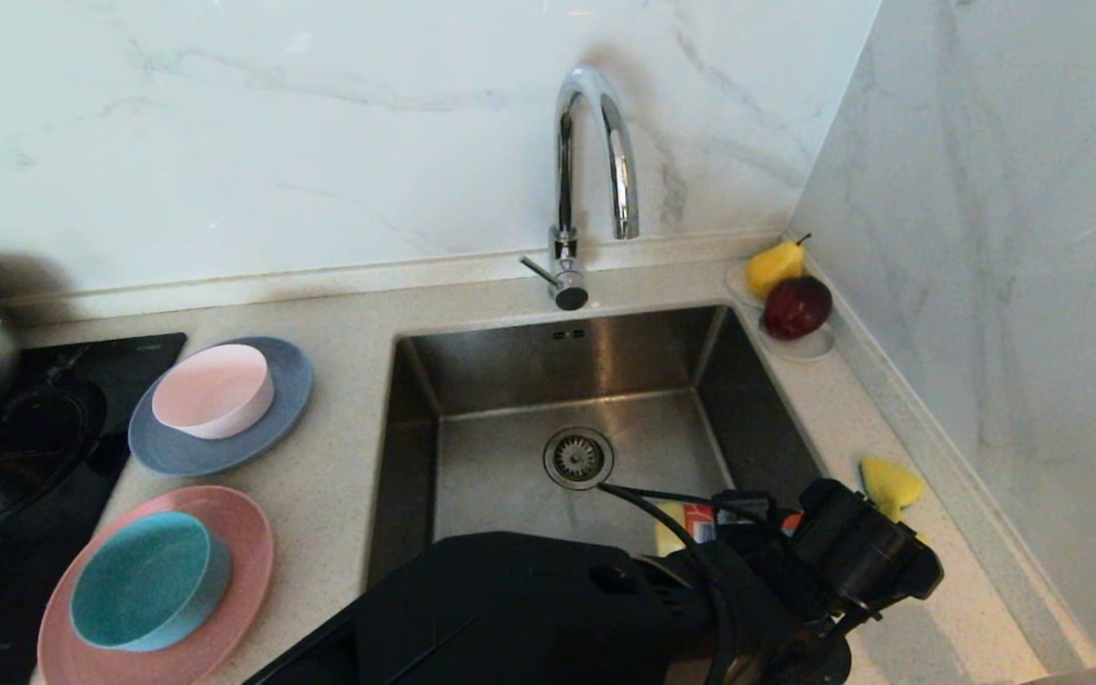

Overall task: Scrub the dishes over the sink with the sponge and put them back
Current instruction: Squeeze it onto the sponge

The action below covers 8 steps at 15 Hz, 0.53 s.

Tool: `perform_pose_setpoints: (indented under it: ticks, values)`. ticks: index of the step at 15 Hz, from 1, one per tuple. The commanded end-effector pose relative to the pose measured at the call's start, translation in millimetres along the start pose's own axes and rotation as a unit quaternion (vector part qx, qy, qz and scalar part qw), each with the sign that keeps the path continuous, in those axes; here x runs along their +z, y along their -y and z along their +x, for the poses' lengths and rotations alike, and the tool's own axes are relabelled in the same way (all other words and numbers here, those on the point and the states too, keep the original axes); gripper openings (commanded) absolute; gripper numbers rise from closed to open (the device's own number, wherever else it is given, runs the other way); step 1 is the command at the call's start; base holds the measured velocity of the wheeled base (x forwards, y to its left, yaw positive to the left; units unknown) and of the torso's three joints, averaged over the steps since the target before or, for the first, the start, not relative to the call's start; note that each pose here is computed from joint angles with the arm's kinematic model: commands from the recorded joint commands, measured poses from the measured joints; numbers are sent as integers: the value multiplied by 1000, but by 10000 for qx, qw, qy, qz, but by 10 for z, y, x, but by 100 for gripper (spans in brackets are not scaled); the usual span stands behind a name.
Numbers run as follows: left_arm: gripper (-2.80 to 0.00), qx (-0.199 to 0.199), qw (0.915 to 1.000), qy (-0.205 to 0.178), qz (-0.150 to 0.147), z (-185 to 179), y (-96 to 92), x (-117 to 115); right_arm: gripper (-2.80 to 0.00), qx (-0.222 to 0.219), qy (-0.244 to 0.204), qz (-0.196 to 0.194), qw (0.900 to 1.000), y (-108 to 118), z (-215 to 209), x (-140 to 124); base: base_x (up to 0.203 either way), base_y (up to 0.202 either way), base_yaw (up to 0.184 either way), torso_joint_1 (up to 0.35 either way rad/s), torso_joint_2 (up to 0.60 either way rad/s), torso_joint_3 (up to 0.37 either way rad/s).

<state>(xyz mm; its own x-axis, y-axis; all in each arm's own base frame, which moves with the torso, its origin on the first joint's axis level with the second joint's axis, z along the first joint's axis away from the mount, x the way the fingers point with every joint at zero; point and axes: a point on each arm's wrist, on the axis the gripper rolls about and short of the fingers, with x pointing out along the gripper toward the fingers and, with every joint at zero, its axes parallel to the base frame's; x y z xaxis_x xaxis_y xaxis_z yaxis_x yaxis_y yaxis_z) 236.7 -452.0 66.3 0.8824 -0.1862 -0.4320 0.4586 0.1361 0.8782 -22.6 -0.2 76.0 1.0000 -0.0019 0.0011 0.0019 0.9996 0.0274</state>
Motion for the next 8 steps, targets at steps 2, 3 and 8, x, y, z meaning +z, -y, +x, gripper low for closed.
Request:
perform_pose_setpoints:
  ticks: [2, 3, 8]
  values:
    - [-280, 8, 10000, -50, 41, 15, 27, -6, -280, 2, 2, 1, 10000, 0, 0, 0, 0, 0, 0, 0, 0, 0]
    - [-280, 13, 10000, -60, 55, 12, 30, -4, -280, 2, 2, 1, 10000, 0, 0, 0, 0, 0, 0, 0, 0, 0]
    - [-280, 2, 9999, -78, 72, 34, 72, -7, -280, 2, 2, 1, 10000, 0, 0, 0, 0, 0, 0, 0, 0, 0]
